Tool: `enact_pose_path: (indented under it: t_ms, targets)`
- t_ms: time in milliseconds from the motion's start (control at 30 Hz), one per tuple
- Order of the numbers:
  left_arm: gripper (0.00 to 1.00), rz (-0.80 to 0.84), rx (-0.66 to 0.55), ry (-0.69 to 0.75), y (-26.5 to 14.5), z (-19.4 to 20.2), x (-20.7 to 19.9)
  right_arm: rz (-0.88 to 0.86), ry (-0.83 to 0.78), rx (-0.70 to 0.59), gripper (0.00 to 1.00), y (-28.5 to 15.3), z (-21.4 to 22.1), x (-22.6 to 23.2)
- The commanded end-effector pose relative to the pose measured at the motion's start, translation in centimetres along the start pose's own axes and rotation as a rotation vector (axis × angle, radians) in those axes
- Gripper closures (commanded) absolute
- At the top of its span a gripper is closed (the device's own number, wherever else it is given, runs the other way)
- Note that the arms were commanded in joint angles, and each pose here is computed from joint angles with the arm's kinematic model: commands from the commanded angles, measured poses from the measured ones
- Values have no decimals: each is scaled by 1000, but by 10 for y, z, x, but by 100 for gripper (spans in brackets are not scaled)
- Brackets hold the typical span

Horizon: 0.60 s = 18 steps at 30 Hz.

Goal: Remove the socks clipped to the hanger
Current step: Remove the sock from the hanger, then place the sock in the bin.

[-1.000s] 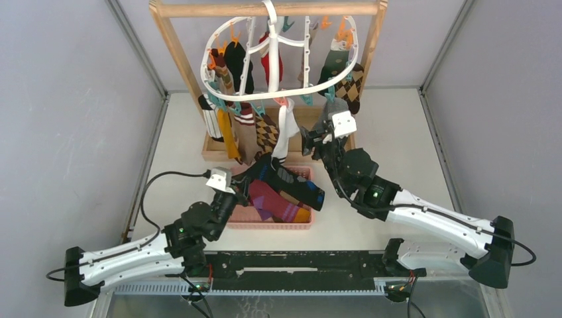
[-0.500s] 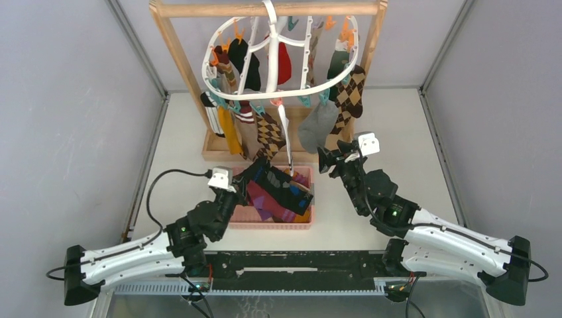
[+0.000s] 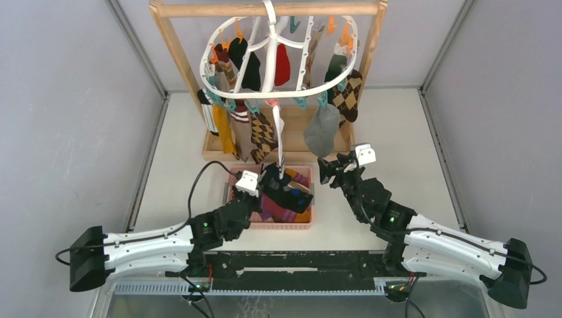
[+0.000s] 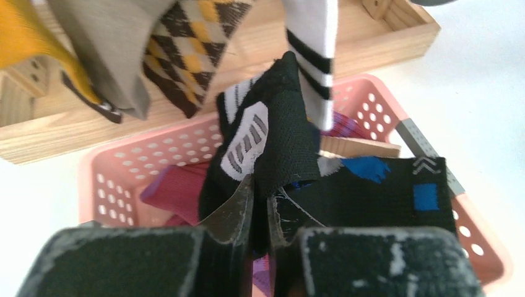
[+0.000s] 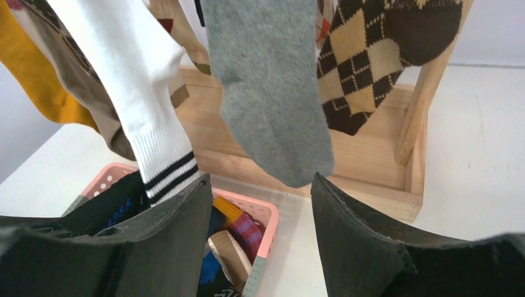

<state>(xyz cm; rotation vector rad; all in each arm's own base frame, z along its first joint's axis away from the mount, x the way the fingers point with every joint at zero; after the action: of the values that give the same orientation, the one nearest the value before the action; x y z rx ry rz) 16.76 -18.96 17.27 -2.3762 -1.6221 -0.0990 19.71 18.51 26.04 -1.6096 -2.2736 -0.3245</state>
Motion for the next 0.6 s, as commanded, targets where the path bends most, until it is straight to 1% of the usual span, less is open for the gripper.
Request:
enact_pose_path:
  t_ms: [0, 100, 333, 433, 567]
  targets:
    - [80, 81, -10, -79, 3, 0, -25, -27, 67, -12, 33, 0, 2, 3]
    - [61, 102, 46, -31, 8, 17, -39, -20, 60, 7, 33, 2, 11, 3]
    - [33, 118, 135, 25, 21, 47, -60, -7, 53, 34, 33, 5, 29, -1]
    - [25, 85, 164, 57, 28, 59, -64, -9, 57, 38, 33, 6, 36, -2]
    - [23, 69, 214, 90, 34, 79, -70, -26, 57, 60, 33, 8, 43, 1]
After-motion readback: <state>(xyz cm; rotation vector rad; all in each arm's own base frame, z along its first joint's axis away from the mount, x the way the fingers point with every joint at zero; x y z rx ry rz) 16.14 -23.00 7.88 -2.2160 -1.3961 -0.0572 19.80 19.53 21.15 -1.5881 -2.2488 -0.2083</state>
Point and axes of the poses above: each gripper's point midway between its finger pads, its own y axis out along the fingers, its own x axis along the line the jaws close on, z = x × y, the point moved 5 cm from there along -y, back along the fingers, and after that the axes turned 14 degrees about y, right-handed, at the moved point
